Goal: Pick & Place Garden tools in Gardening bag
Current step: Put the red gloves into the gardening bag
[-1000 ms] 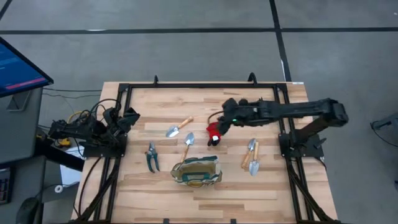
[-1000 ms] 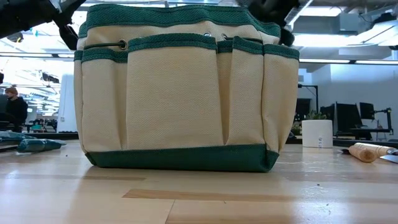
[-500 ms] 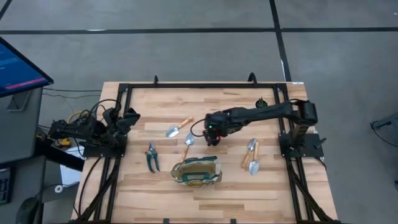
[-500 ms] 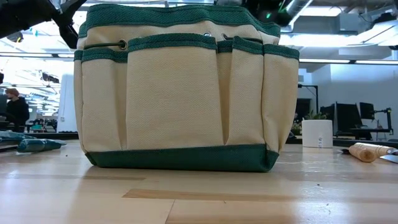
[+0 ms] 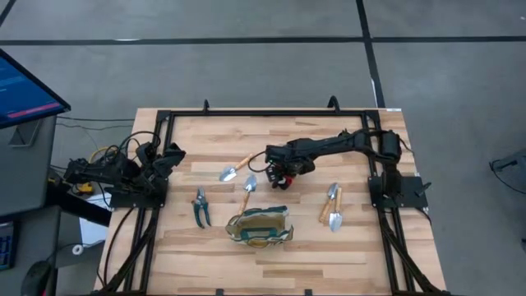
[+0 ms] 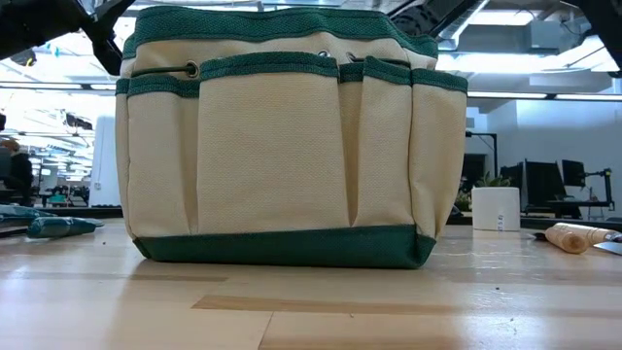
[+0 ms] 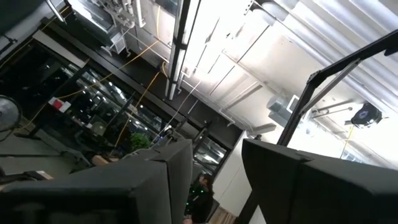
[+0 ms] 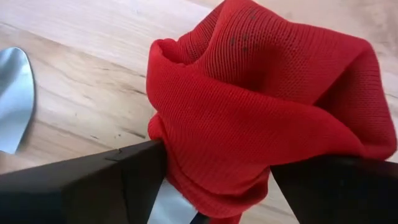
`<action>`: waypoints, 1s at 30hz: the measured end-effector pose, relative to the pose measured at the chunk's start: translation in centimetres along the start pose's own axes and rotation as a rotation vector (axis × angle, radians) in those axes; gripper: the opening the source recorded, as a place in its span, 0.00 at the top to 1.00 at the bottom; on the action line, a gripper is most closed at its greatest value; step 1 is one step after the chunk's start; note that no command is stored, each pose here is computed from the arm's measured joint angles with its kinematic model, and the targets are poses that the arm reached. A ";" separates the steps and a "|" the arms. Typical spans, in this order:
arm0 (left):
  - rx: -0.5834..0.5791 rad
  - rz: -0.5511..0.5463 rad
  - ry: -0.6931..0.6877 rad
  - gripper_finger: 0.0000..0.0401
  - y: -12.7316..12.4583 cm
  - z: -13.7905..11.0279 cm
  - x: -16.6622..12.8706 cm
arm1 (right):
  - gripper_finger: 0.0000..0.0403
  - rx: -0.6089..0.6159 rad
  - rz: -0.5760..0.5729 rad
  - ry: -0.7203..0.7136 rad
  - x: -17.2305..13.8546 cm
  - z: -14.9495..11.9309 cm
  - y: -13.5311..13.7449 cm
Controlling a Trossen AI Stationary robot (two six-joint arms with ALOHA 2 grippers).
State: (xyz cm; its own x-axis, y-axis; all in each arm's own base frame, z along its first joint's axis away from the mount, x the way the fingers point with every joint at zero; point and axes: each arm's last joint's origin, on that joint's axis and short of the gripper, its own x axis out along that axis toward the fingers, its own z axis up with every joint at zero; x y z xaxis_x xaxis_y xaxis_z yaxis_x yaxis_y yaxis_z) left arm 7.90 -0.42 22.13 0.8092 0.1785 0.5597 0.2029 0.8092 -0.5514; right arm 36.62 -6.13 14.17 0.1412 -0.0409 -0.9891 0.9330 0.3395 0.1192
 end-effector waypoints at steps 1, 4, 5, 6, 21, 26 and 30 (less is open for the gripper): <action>0.000 0.001 0.000 0.67 0.0 0.0 0.0 | 0.37 -0.011 -0.001 -0.001 0.0 0.0 0.0; 0.001 0.001 0.000 0.67 0.0 0.0 0.0 | 0.50 -0.047 -0.006 -0.022 -0.2 0.0 0.0; 0.001 0.001 0.001 0.67 0.0 0.0 0.0 | 0.56 -0.065 -0.006 -0.025 -0.3 0.0 -0.1; 0.001 0.003 0.000 0.67 0.0 0.0 0.0 | 0.63 -0.081 -0.006 -0.028 -0.3 0.0 -0.1; 0.006 0.011 0.005 0.67 0.1 -0.1 0.0 | 0.89 -0.302 0.135 -0.205 -8.9 -0.4 0.5; 0.015 0.031 0.024 0.67 0.2 -0.4 0.2 | 0.89 -0.646 0.301 -0.403 -15.7 -3.3 0.9; 0.025 0.059 0.047 0.67 0.4 -0.8 0.4 | 0.89 -0.960 0.438 -0.581 -20.0 -6.4 1.1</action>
State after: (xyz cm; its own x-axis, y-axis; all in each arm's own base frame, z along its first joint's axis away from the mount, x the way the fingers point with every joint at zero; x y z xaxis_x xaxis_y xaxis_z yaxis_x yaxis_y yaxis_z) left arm 8.72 -0.48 21.66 0.8445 0.2004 0.4967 0.1404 0.8121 -0.5664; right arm 32.73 1.04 33.55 0.7426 -0.0810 -0.6648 0.1772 0.9810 0.0785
